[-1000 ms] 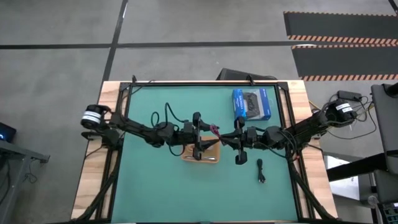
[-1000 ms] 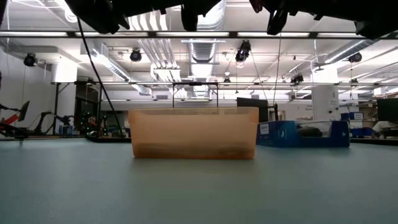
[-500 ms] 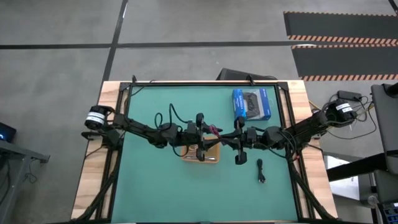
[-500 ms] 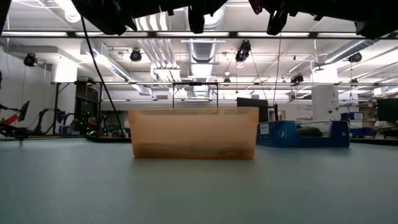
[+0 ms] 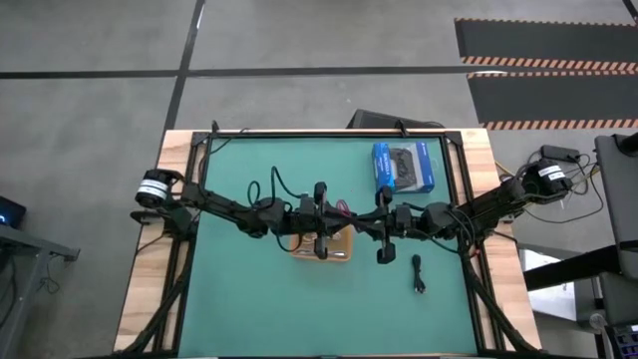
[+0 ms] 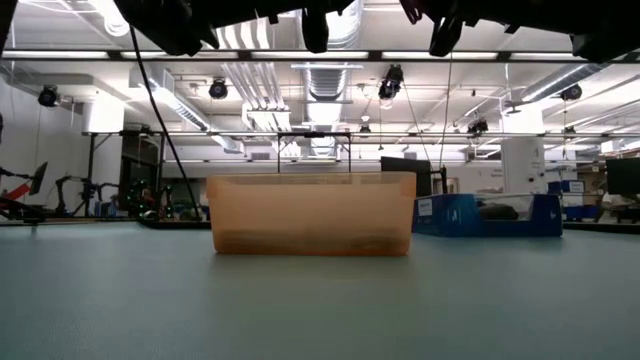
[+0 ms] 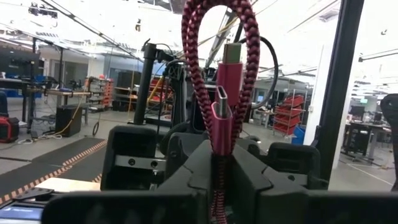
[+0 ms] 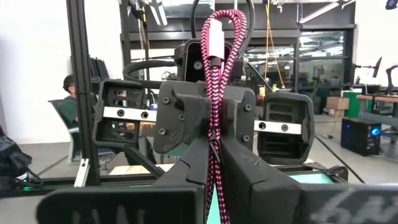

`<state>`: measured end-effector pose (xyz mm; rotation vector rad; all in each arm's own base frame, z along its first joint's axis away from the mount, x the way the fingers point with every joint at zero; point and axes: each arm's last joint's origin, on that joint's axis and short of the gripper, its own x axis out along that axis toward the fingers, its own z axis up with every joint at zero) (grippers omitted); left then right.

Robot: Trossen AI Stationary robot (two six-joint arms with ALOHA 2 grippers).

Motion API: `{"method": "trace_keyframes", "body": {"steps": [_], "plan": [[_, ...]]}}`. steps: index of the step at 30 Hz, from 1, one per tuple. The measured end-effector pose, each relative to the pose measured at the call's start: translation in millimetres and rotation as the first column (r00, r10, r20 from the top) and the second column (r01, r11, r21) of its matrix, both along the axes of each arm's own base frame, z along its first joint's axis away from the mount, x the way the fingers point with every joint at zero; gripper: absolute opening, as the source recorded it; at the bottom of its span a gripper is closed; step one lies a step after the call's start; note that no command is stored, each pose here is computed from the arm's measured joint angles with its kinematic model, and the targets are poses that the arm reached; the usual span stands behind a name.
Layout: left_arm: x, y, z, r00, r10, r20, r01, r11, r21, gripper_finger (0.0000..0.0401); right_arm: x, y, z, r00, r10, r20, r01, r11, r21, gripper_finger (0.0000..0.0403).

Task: Pick and place USB-C Cables
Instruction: Put the black red charger cable into the orange bin

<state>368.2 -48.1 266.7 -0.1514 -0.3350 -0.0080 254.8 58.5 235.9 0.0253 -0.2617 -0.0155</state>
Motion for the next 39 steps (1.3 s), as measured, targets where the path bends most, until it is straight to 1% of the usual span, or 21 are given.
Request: {"method": "trace_keyframes", "body": {"steps": [2, 11, 17, 21, 26, 34, 39], "plan": [[0.0, -0.2, -0.1, 1.0, 0.0, -0.001, 0.0, 1.0, 0.0, 0.0012, 0.0, 0.0, 0.0, 1.0, 0.002, 0.0, -0.002, 1.0, 0.006, 0.0031], [-0.1, -0.9, -0.6, 1.0, 0.003, -0.005, -0.003, 1.0, -0.001, 0.0012, -0.2, -0.1, 0.0, 1.0, 0.0, 0.0, 0.0, 1.0, 0.021, 0.013], [-1.2, -1.3, -0.4, 0.999, -0.001, -0.046, 0.001, 1.0, 0.006, 0.0012, -0.5, -0.3, 0.5, 1.0, 0.004, 0.001, -0.004, 0.999, 0.046, 0.0167], [-2.7, -1.2, 0.2, 0.996, -0.007, -0.091, 0.007, 1.0, -0.007, 0.0012, -3.2, -1.0, 2.7, 1.0, 0.004, -0.023, -0.003, 0.999, 0.041, 0.0176], [-7.6, -0.6, 5.2, 0.989, -0.007, -0.151, 0.007, 1.0, 0.0, 0.0012, -10.4, -2.8, 11.0, 0.999, 0.005, -0.034, -0.004, 0.999, 0.034, 0.0178], [-25.5, 2.3, 24.7, 0.972, 0.005, -0.235, -0.001, 1.0, 0.014, 0.0011, -26.1, -6.6, 23.5, 0.998, 0.008, -0.065, -0.008, 1.0, 0.001, 0.0178], [-35.6, 3.9, 29.6, 0.946, 0.011, -0.325, -0.003, 1.0, 0.024, 0.0011, -35.6, -9.1, 29.0, 0.997, 0.004, -0.08, -0.005, 1.0, -0.017, 0.0178]]}}
